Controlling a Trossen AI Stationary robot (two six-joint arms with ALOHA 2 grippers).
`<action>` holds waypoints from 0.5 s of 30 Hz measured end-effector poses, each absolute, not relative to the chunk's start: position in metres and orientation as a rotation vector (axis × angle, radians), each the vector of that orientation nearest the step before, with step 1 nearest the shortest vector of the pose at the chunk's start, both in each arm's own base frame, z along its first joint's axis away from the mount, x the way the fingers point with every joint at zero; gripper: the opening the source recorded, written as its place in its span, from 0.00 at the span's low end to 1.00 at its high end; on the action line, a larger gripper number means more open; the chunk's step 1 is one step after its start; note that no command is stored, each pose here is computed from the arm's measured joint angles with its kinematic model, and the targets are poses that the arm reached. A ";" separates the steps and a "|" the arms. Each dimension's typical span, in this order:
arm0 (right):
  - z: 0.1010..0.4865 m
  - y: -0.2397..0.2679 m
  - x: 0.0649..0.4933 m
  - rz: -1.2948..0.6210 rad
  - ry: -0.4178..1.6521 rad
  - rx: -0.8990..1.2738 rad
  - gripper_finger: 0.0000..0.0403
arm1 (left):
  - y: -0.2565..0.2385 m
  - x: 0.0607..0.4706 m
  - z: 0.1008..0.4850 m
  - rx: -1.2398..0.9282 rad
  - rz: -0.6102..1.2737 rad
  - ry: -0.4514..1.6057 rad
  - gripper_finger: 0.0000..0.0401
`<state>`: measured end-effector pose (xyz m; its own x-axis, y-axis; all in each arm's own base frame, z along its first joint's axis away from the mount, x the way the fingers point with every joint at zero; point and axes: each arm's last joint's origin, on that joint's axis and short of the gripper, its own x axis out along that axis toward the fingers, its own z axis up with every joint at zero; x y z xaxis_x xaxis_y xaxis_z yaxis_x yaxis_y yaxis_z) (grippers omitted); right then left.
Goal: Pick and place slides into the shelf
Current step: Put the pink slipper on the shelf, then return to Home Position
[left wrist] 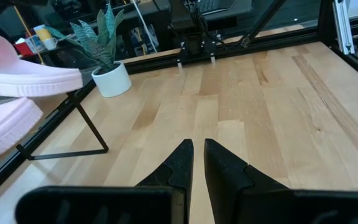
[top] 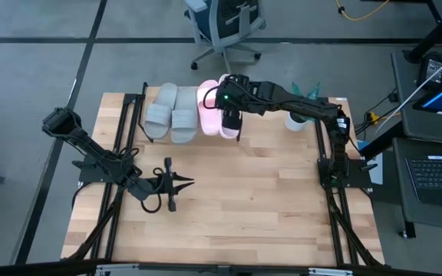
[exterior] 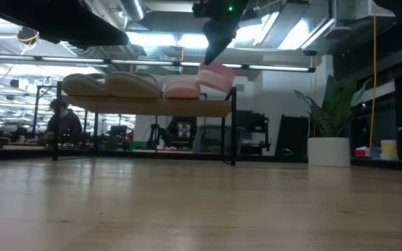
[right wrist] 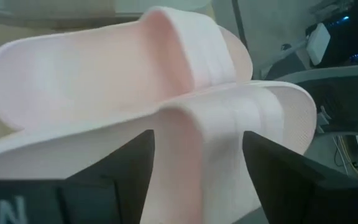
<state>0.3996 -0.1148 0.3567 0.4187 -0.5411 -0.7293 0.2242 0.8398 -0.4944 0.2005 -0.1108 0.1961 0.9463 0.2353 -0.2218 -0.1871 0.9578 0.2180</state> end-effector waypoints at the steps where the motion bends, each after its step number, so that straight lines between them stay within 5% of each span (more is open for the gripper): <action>1: 0.358 -0.113 0.399 -0.488 1.037 -0.347 0.61 | -0.111 0.201 0.196 0.197 0.216 0.249 0.08; 15: 0.362 -0.105 0.398 -0.472 1.056 -0.362 0.61 | -0.111 0.200 0.196 0.196 0.216 0.249 0.08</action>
